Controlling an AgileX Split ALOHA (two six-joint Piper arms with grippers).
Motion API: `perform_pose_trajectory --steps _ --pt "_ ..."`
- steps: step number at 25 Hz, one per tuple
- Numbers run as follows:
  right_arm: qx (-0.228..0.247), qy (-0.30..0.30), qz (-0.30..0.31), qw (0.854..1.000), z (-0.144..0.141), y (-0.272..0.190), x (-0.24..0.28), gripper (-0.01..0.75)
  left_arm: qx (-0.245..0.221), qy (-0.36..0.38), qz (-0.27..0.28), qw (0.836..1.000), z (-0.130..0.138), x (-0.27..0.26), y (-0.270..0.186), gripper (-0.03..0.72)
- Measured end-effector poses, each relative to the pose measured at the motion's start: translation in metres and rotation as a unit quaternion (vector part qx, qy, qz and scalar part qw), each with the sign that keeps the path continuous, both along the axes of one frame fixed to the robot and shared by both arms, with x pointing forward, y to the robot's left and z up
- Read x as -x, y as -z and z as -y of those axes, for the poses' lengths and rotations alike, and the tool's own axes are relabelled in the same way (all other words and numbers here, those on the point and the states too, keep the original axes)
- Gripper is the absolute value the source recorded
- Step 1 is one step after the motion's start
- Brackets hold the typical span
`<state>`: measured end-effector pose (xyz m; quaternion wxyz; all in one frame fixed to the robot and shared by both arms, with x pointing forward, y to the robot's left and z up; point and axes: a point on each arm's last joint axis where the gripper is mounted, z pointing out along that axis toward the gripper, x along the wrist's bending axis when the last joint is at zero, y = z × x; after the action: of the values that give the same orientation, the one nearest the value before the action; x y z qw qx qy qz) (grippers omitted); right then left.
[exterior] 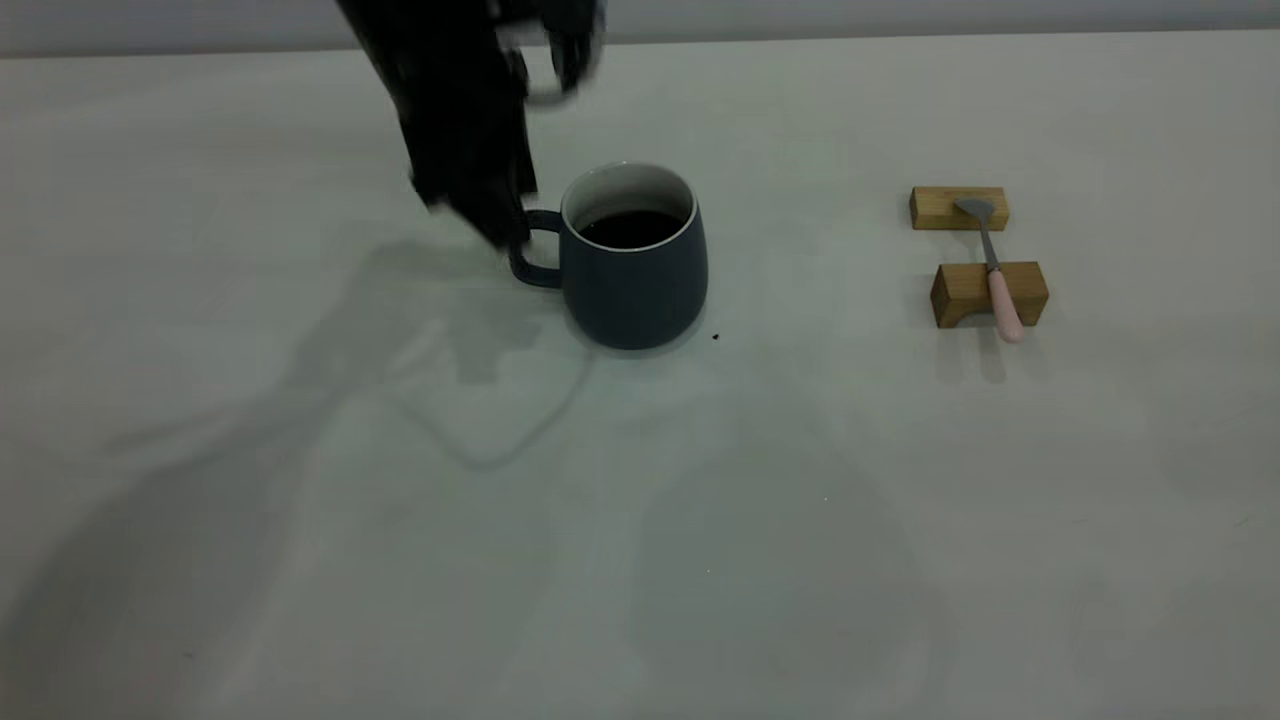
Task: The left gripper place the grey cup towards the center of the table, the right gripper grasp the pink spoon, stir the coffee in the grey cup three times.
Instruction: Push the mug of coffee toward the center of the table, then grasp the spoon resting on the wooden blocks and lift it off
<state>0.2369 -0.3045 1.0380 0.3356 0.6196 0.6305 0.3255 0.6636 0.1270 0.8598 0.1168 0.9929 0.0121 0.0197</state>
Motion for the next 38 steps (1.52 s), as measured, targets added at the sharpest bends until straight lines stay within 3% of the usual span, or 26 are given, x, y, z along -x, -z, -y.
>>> perform_pose_trajectory --steps 4,7,11,18,22,25,32,35,38 --pt "0.0 0.0 0.0 1.0 0.0 0.0 0.0 0.242 -0.003 -0.055 0.033 0.998 -0.008 0.005 -0.075 0.519" --pt "0.0 0.0 0.0 1.0 0.0 0.0 0.0 0.242 0.023 -0.152 0.054 0.987 -0.015 0.022 -0.145 0.519" --pt "0.0 0.0 0.0 1.0 0.0 0.0 0.0 0.242 0.074 -0.294 0.058 0.951 -0.032 0.068 -0.24 0.519" --pt "0.0 0.0 0.0 1.0 0.0 0.0 0.0 0.242 0.126 -0.408 0.102 0.898 -0.069 0.153 -0.339 0.519" --pt "0.0 0.0 0.0 1.0 0.0 0.0 0.0 0.242 0.142 -0.452 0.091 0.876 -0.081 0.186 -0.342 0.519" --pt "0.0 0.0 0.0 1.0 0.0 0.0 0.0 0.242 0.119 -0.476 0.058 0.869 -0.091 0.213 -0.316 0.519" --pt "0.0 0.0 0.0 1.0 0.0 0.0 0.0 0.242 0.038 -0.502 -0.021 0.864 -0.12 0.294 -0.225 0.519" --pt "0.0 0.0 0.0 1.0 0.0 0.0 0.0 0.242 0.029 -0.503 -0.025 0.864 -0.132 0.327 -0.199 0.519" --pt "0.0 0.0 0.0 1.0 0.0 0.0 0.0 0.242 0.049 -0.502 -0.006 0.864 -0.142 0.354 -0.185 0.519"
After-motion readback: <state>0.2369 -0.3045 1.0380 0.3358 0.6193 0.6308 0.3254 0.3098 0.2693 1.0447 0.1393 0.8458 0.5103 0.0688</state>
